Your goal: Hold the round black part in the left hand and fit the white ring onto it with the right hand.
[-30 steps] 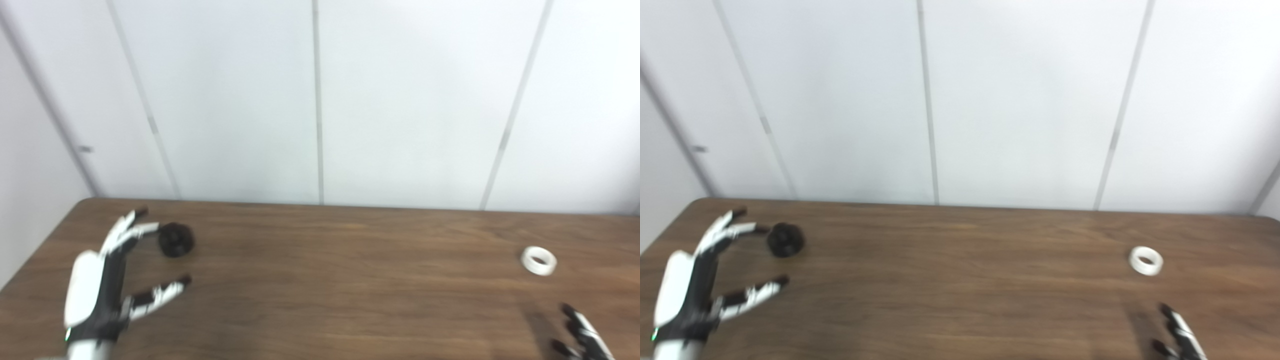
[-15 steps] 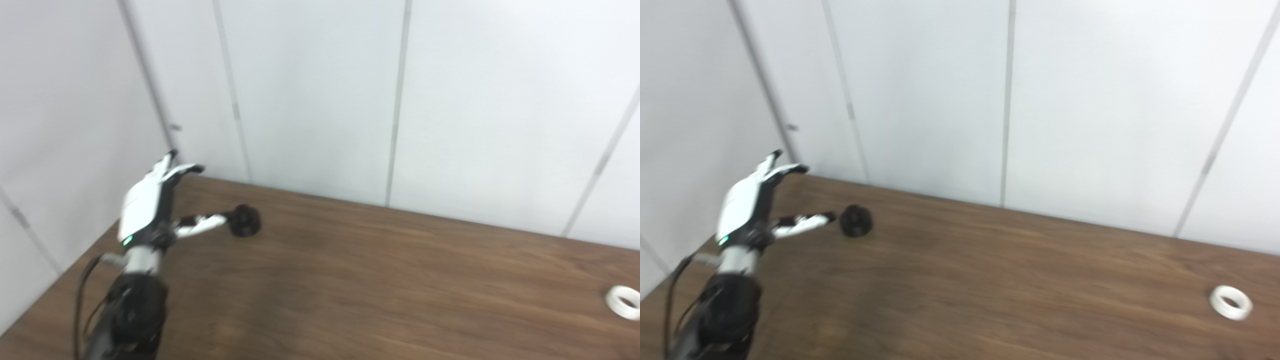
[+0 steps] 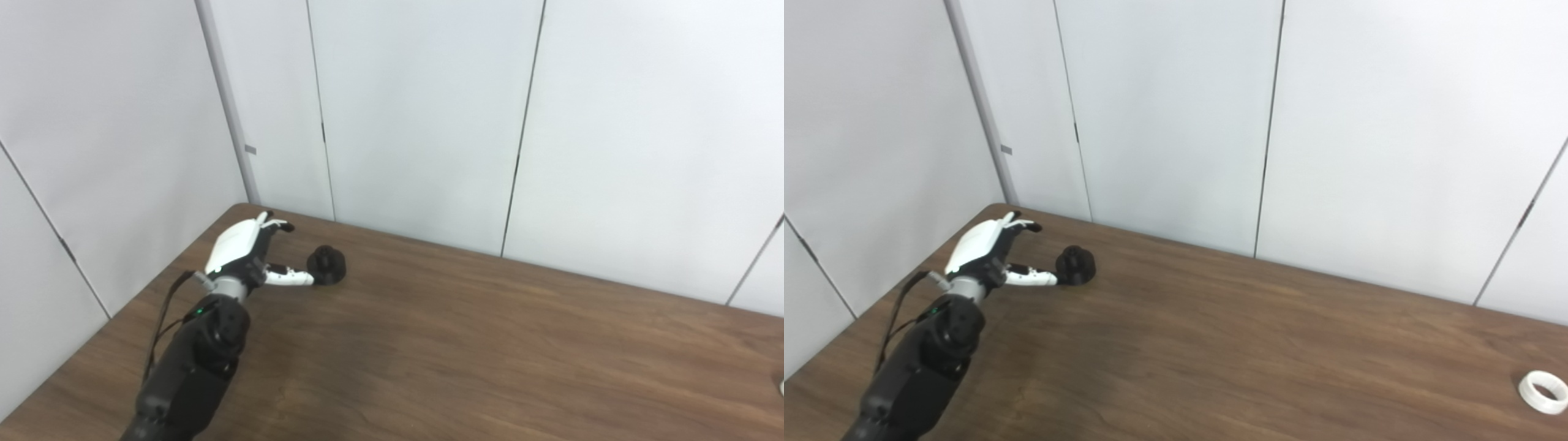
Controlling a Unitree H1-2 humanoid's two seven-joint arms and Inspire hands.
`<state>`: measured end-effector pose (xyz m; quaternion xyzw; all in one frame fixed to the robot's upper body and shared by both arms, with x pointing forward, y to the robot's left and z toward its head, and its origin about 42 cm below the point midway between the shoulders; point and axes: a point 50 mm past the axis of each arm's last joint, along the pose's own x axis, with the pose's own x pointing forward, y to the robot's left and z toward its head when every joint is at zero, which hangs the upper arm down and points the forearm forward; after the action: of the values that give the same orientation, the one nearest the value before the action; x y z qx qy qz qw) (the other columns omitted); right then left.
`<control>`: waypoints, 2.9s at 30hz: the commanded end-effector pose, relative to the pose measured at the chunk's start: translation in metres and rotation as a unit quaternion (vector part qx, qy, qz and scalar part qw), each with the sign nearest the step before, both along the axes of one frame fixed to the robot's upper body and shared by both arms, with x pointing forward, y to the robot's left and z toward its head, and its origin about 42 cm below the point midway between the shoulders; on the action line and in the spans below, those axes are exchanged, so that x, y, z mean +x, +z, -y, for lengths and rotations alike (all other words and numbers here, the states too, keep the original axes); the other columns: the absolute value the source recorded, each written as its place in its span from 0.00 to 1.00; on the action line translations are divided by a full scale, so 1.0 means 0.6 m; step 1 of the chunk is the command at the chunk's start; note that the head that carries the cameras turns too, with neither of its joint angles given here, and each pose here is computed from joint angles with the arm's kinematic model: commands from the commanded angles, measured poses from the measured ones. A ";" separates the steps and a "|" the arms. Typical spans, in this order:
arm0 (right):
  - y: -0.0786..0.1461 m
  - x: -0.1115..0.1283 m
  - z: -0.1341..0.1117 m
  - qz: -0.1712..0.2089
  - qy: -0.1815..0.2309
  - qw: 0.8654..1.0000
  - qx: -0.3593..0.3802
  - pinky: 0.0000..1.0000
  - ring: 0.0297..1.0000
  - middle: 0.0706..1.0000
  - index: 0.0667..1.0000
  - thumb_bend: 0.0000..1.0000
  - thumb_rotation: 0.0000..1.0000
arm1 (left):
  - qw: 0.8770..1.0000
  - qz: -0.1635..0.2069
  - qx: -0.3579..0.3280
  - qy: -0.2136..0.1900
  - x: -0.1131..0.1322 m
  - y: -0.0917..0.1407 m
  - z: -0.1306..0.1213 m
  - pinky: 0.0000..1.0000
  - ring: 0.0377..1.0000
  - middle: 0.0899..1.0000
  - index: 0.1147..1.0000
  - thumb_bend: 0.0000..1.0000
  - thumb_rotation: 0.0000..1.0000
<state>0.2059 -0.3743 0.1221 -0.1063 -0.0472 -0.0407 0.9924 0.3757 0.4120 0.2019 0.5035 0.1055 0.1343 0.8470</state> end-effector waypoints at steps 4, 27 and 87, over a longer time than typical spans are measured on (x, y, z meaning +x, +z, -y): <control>0.015 -0.008 0.017 0.008 -0.006 1.000 -0.016 0.85 0.97 1.00 0.92 0.33 0.34 | 0.999 0.007 0.052 0.003 0.036 0.022 -0.006 1.00 1.00 1.00 0.80 1.00 0.36; 0.024 -0.029 0.033 0.000 -0.008 1.000 -0.018 0.86 0.98 1.00 0.92 0.34 0.35 | 0.998 -0.040 0.049 -0.006 0.066 -0.003 0.019 1.00 1.00 1.00 0.84 1.00 0.35; 0.034 -0.045 0.037 -0.003 -0.003 1.000 -0.023 0.87 0.96 1.00 0.92 0.39 0.44 | 0.996 -0.084 0.022 -0.017 0.076 -0.047 0.041 1.00 1.00 1.00 0.89 1.00 0.26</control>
<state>0.1807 -0.3885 0.1297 -0.1137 -0.0268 -0.0448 0.9921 0.4166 0.3891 0.1694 0.5290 0.1583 0.0946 0.8284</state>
